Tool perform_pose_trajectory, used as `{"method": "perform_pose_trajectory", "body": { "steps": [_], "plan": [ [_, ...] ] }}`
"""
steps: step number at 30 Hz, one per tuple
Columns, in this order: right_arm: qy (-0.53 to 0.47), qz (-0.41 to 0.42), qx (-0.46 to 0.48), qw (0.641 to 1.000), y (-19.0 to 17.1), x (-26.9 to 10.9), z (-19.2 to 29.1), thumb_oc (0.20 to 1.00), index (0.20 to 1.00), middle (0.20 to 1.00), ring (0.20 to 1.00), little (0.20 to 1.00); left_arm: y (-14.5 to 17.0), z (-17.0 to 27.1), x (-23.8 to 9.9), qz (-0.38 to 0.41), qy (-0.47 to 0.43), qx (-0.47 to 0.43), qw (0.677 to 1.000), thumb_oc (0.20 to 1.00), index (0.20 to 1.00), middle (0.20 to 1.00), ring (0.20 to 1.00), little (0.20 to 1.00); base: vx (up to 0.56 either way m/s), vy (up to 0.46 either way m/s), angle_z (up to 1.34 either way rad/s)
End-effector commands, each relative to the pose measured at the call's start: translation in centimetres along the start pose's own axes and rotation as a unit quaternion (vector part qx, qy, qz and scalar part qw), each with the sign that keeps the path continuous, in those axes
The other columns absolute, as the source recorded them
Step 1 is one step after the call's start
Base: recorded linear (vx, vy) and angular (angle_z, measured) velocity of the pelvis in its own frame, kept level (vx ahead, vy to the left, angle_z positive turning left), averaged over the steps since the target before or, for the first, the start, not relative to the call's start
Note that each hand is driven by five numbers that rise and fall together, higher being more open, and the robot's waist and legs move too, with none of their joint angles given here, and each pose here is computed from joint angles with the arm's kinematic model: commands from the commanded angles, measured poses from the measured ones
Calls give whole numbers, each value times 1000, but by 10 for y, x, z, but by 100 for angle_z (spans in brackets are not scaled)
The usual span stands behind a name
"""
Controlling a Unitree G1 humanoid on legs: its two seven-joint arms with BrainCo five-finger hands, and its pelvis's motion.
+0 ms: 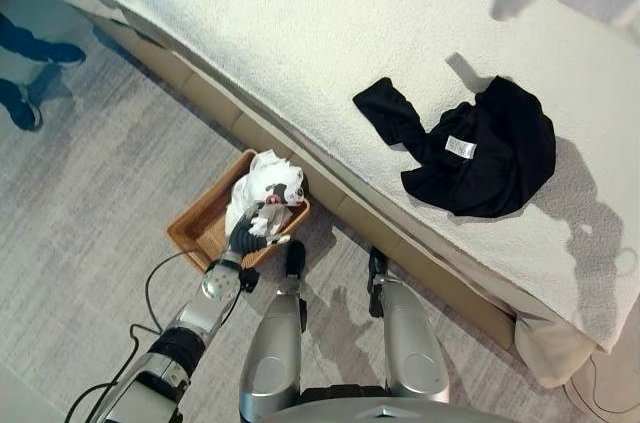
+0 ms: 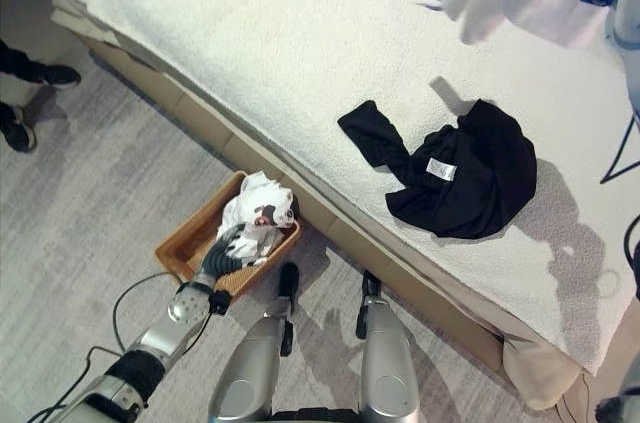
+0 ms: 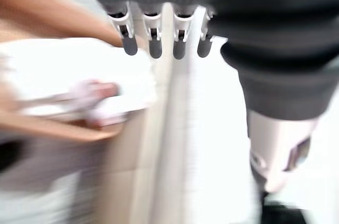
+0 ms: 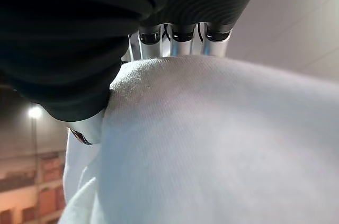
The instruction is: Pick up clothes into the bucket
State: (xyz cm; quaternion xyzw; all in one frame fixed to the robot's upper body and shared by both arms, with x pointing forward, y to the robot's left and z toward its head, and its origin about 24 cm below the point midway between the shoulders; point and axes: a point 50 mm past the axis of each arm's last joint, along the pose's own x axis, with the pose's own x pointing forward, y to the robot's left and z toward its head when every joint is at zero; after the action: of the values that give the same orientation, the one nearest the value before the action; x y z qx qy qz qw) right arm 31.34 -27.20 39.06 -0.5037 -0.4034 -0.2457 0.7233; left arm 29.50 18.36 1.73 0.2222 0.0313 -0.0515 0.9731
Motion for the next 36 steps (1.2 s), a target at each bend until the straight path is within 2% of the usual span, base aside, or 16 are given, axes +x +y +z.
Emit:
{"method": "perform_pose_trajectory", "body": {
  "steps": [1,2,3,4,5,8,9,11,13,14,21,25,29,32,36],
  "plan": [
    [-49,39,35,997,10,-9,16,200,200,200,200,200,4,1,-10,11,-29,-23,999,1000,1000,1000,1000,1000,51,6,-8],
    [-59,72,54,994,18,-22,18,200,200,200,200,200,13,28,-5,20,-87,-50,995,1000,1000,1000,1000,1000,44,4,-4],
    [-57,72,55,994,18,-23,17,200,200,200,200,200,13,28,-6,19,-86,-49,995,1000,1000,1000,1000,1000,115,5,-7],
    [-54,124,90,987,32,-41,17,200,200,200,200,200,19,58,-2,12,-148,-52,988,1000,1000,1000,1000,1000,64,3,-12],
    [-52,123,90,987,31,-43,16,200,200,200,200,200,19,58,-3,10,-148,-50,988,1000,1000,1000,1000,1000,90,6,-20],
    [-46,194,150,968,49,-67,19,200,200,200,200,200,27,93,-2,4,-220,-30,975,1000,1000,1000,1000,1000,84,-15,-12],
    [-44,237,173,955,56,-80,22,200,200,200,200,200,29,113,-1,-4,-257,12,966,1000,1000,1000,1000,1000,121,-29,-4],
    [-37,253,187,949,58,-87,21,200,200,200,200,200,31,125,0,-10,-278,48,959,1000,1000,1000,1000,1000,81,-16,-5],
    [-55,291,191,936,59,-92,29,200,200,200,200,200,31,151,1,-28,-322,149,935,1000,1000,1000,1000,1000,96,-6,-10],
    [-59,314,209,924,61,-97,34,200,200,200,200,200,24,162,3,-46,-338,153,927,1000,1000,1000,1000,1000,82,4,-5],
    [-87,363,273,887,73,-109,57,200,200,200,200,200,-5,176,10,-106,-355,159,915,1000,1000,1000,1000,1000,53,1,-3],
    [-112,370,298,873,73,-111,71,200,200,200,200,200,-16,179,12,-113,-359,164,912,1000,1000,1000,1000,1000,9,1,-1],
    [-131,372,331,857,75,-115,84,200,200,200,200,200,-34,182,14,-144,-356,146,912,1000,1000,1000,1000,1000,14,4,2],
    [-146,376,358,842,77,-118,96,200,200,200,200,200,-51,188,12,-200,-355,95,908,1000,1000,1000,1000,1000,0,0,0],
    [-152,380,371,834,81,-120,102,200,200,200,200,200,-59,192,12,-214,-359,90,904,1000,1000,1000,1000,1000,0,0,0]
  ]
}}
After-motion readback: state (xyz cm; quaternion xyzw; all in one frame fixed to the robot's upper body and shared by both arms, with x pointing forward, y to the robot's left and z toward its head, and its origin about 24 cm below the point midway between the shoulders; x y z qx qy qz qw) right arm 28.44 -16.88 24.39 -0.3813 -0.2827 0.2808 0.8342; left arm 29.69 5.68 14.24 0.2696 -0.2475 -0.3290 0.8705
